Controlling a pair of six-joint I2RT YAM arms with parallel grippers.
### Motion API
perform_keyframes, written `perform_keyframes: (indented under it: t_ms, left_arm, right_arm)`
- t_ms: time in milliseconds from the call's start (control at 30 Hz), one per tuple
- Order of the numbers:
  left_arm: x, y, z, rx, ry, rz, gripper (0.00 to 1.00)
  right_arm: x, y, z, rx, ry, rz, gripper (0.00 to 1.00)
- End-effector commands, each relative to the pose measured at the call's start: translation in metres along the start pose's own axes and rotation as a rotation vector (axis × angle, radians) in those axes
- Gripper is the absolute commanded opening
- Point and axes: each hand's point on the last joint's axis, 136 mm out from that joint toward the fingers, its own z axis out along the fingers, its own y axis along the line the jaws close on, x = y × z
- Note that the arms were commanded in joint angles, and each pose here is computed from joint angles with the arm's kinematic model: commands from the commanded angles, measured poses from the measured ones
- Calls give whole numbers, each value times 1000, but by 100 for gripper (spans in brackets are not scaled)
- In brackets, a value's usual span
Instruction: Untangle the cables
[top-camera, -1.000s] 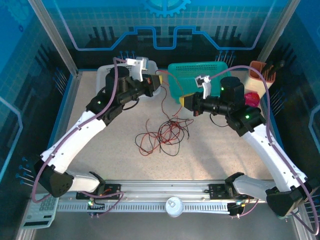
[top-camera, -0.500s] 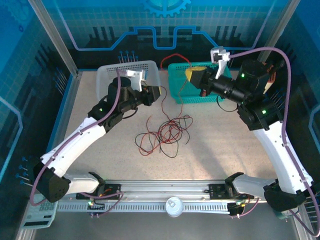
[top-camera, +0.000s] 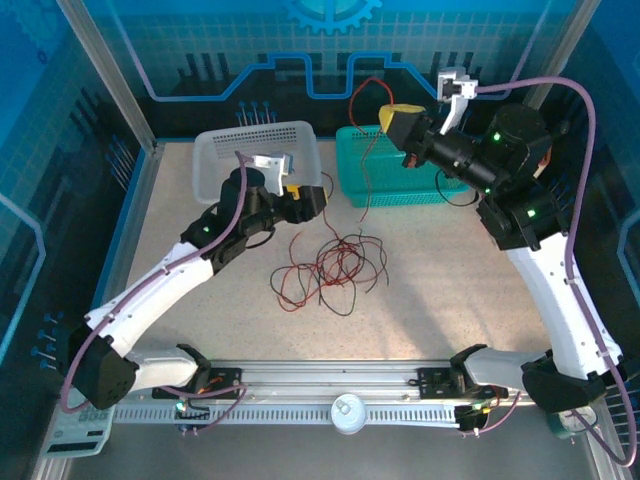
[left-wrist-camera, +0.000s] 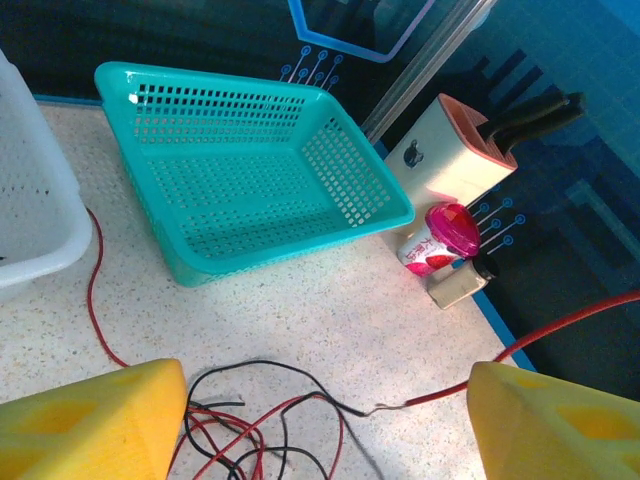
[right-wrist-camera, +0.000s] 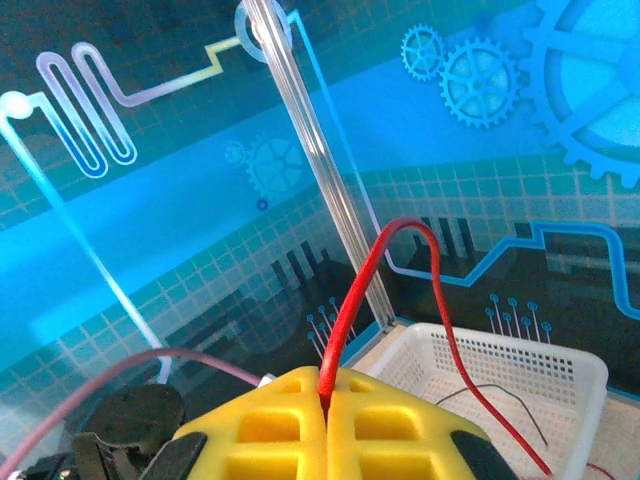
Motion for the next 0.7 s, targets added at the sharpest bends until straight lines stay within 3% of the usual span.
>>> perform_keyframes:
  t_ms: [0, 667]
  left_arm:
    - [2, -6, -1, 45, -12, 16, 77]
    - [59, -15, 28, 194, 72, 114, 86]
  right_arm:
    - [-41, 13, -10, -12, -117, -46, 0]
    - [-93, 35, -8, -80, -233, -32, 0]
